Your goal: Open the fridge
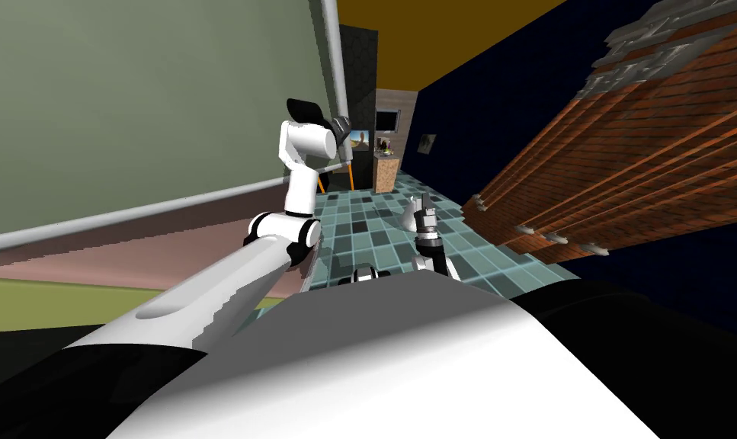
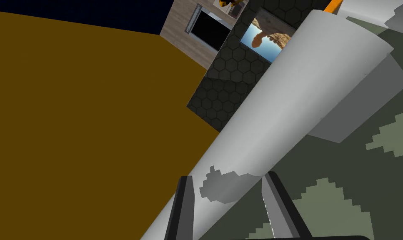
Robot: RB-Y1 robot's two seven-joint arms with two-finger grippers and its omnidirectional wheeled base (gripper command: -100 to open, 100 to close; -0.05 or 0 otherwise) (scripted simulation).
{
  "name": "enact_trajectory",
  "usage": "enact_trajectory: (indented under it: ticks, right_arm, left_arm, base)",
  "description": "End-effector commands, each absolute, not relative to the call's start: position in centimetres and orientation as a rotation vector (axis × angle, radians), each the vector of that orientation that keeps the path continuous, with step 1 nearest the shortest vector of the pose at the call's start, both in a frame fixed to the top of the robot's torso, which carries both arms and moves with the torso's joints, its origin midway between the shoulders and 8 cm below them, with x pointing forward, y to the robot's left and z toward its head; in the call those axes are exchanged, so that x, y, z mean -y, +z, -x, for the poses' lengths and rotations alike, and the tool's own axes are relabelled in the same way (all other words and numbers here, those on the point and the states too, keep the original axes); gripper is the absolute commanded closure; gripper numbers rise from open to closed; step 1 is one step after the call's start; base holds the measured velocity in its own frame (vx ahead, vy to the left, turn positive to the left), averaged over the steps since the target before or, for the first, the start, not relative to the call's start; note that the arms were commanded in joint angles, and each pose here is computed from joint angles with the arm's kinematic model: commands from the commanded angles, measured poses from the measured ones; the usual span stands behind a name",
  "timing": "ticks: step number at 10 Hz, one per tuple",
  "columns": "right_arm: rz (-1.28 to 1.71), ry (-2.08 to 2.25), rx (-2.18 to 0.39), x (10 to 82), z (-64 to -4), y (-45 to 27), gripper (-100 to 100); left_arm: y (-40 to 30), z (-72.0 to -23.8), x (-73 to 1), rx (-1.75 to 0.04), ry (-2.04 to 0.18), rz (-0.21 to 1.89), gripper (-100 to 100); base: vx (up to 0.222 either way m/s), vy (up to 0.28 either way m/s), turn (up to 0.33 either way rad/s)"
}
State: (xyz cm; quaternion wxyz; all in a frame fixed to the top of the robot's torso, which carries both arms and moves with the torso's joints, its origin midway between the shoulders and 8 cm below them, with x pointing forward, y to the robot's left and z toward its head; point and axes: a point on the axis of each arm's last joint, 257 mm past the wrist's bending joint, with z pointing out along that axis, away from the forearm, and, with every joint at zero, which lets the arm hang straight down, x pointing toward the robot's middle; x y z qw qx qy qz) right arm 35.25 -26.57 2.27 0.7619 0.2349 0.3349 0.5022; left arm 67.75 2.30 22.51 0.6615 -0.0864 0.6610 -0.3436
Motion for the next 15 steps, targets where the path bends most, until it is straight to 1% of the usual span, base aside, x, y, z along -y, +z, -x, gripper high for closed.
enact_trajectory:
  ticks: [1, 3, 4, 9, 11, 12, 15]
  right_arm:
    - [-0.511, 1.092, -0.729, 26.6, -35.3, 2.3, 0]
    - [-0.511, 1.093, -0.729, 26.6, -35.3, 2.3, 0]
    - [-0.511, 1.093, -0.729, 26.6, -35.3, 2.3, 0]
    - [-0.511, 1.092, -0.729, 26.6, -35.2, 2.3, 0]
    - [-0.511, 1.092, -0.729, 26.6, -35.2, 2.3, 0]
    - [-0.511, 1.092, -0.729, 26.6, -35.2, 2.3, 0]
    - [-0.511, 1.092, -0.729, 26.6, -35.2, 2.3, 0]
  left_arm:
    - [22.8, -66.3, 1.9, -1.505, -0.844, 0.138, 100]
    - [23.0, -64.7, 5.0, -1.511, -0.894, 0.092, 100]
    - [23.8, -64.8, 4.0, -1.517, -0.875, 0.106, -100]
    - [27.7, -63.0, 3.8, -1.52, -0.887, 0.094, -100]
    - [27.8, -62.8, 3.8, -1.52, -0.888, 0.094, -100]
    - [27.8, -62.8, 3.8, -1.521, -0.887, 0.094, 0]
    - [27.8, -62.8, 3.8, -1.521, -0.887, 0.094, 0]
  base:
    - [-0.259, 0.093, -0.122]
    - [-0.258, 0.061, -0.104]
    - [-0.088, 0.014, 0.0]
    - [0.057, -0.029, 0.038]
    - [0.026, -0.018, 0.014]
    - [0.0, 0.0, 0.0]
    - [0.0, 0.0, 0.0]
